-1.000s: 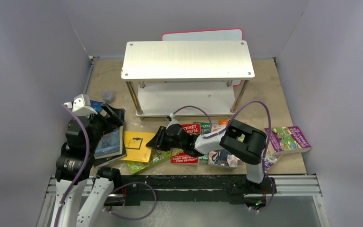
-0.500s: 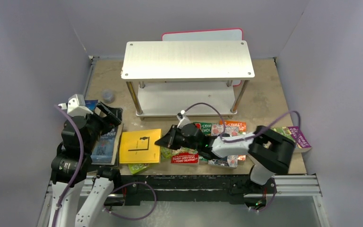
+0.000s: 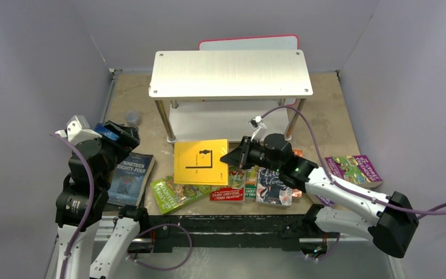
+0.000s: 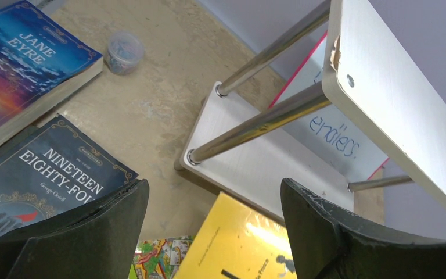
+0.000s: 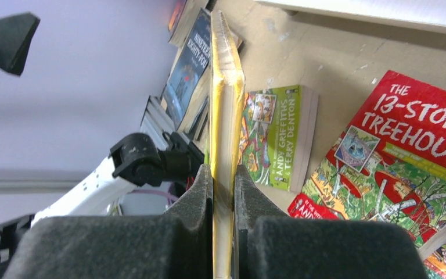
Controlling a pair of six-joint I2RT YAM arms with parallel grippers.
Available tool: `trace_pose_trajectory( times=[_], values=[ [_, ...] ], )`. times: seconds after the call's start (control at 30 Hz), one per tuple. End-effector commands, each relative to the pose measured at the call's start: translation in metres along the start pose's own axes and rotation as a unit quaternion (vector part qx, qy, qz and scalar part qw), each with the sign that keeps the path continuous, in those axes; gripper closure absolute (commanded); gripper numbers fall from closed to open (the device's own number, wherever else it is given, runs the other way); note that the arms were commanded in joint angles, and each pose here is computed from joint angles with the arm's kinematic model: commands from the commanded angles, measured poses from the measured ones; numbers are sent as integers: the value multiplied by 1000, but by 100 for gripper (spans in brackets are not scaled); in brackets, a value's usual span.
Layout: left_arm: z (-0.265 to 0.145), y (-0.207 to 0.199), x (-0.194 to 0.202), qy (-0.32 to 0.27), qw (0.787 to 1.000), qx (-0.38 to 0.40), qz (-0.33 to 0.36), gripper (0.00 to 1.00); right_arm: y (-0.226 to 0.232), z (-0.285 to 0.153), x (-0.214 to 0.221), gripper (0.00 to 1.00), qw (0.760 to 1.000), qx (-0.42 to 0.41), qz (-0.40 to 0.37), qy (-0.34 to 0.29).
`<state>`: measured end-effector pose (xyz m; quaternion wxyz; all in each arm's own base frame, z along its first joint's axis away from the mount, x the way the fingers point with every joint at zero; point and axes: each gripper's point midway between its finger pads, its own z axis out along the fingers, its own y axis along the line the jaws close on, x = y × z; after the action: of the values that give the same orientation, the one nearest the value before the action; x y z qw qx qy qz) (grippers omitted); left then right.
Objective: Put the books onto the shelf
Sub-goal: Pick up the book from the center of the board, then place the book on the shelf.
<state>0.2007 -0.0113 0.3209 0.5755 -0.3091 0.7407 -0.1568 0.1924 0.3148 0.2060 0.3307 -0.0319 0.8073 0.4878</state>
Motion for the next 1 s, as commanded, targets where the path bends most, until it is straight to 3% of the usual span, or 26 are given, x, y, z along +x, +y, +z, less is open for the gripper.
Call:
trace_pose_trajectory(
  times=[0.0, 0.27, 0.53, 0.67, 0.97],
  values=[
    [-3, -7, -37, -61, 998, -15, -25, 17, 64, -20, -25, 100, 993, -111, -43, 2],
    [-32, -36, -105, -161, 986, 16, -40, 18, 132, -36, -50, 100, 976, -203, -76, 14],
    [-60, -76, -167, -239, 968, 68, -49, 18, 192, -44, -106, 100, 969, -229, -81, -39],
    [-50, -91, -172, -228, 971, 74, -22, 18, 212, -46, -120, 100, 967, -241, -73, -40],
    [-9, -120, -150, -159, 982, 106, -9, 18, 221, -47, -207, 100, 963, -254, -61, -61]
  ],
)
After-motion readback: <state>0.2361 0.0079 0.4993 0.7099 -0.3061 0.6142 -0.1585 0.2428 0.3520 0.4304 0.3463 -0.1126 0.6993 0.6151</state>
